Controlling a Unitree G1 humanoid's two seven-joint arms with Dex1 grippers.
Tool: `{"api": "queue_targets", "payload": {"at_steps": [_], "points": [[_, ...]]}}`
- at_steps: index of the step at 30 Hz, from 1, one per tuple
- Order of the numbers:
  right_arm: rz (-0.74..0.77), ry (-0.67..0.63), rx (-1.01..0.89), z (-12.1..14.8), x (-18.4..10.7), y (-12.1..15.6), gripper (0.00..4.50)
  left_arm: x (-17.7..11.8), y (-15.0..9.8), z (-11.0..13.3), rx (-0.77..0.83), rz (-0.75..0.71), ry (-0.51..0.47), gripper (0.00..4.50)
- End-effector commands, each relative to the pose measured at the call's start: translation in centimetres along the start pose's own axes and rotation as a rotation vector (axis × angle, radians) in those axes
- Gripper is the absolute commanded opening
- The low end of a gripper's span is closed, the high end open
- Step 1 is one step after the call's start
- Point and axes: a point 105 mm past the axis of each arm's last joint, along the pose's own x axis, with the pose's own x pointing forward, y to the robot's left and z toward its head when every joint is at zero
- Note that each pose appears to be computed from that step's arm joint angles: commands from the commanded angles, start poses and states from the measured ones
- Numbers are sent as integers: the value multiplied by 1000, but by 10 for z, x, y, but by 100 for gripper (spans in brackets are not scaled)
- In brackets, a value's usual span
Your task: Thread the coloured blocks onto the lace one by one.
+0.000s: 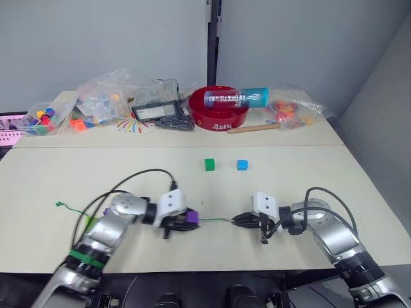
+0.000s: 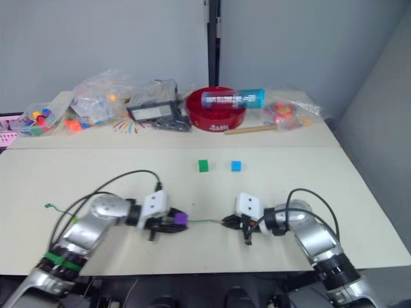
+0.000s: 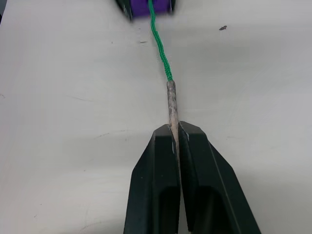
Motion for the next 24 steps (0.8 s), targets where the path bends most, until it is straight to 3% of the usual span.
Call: {"api": "queue_targets", "payload": {"at_steps": [1,3,9,14,19,21,24], "points": [[11,2,-37,8,0,0,0,-49,4,-39,-48,51,132,122],[18,0,-46,10,1,1,0,-78,4,-62,-71,83,213,122],[31,-7,-62,16,4,1,0,-126,-2,-95,-92,129,330,122],[33,-5,-63,16,4,0,0,-128,-6,-95,-81,122,306,122],[41,-5,-66,17,4,0,0,-123,1,-80,-72,159,216,122],[46,-8,-69,19,5,1,0,-123,3,-67,-87,154,173,224],[56,-12,-73,22,7,1,0,-124,12,-49,-48,179,151,322]]}}
